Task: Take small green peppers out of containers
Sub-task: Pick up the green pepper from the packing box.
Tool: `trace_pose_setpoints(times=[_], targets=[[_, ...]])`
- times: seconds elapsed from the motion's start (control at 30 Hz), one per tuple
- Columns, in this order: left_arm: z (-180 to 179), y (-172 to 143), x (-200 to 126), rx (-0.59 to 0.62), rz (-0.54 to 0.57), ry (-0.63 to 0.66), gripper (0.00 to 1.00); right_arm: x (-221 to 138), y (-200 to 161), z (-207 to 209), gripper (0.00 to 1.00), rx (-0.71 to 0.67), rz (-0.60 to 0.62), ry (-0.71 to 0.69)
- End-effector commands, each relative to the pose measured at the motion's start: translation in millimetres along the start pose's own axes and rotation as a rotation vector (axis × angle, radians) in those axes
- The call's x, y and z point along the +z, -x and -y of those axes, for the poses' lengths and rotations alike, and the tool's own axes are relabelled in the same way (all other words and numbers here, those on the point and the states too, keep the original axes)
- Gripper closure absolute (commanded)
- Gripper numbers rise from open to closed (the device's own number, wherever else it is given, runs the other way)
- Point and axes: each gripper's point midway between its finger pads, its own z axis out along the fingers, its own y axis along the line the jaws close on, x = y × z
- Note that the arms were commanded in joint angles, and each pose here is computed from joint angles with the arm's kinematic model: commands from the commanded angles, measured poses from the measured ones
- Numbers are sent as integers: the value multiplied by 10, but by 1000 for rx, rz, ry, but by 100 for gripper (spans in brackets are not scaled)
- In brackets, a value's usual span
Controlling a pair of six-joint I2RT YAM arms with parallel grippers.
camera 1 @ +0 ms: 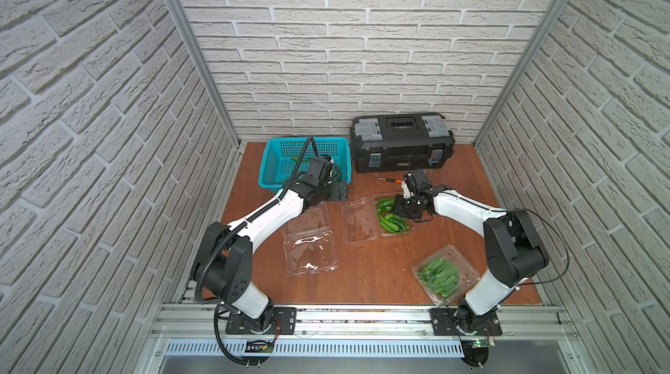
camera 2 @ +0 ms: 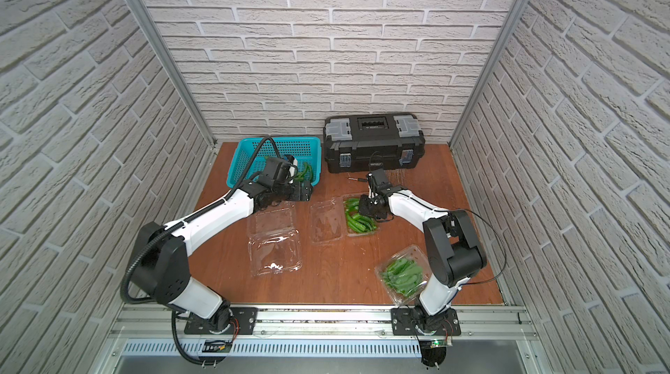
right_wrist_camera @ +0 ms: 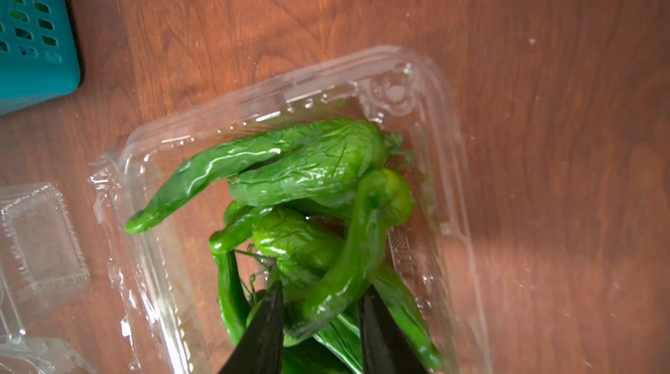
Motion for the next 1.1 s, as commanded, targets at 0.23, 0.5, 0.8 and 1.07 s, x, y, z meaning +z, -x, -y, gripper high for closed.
trace_pose_setpoints(times=[0.23, 0.5, 0.8, 1.07], targets=[[10, 168, -30, -15, 66, 11, 1, 26, 40, -111, 85, 9, 21, 45], [-162, 241, -85, -70, 124, 64, 2, -557, 230, -387, 86, -89, 148, 129], [-642, 250, -321, -207, 205, 202, 2, -798, 615, -1511, 85, -265, 208, 394], [-897, 196, -614, -237, 244, 282, 2, -934, 1170, -2514, 85, -312, 297, 650]])
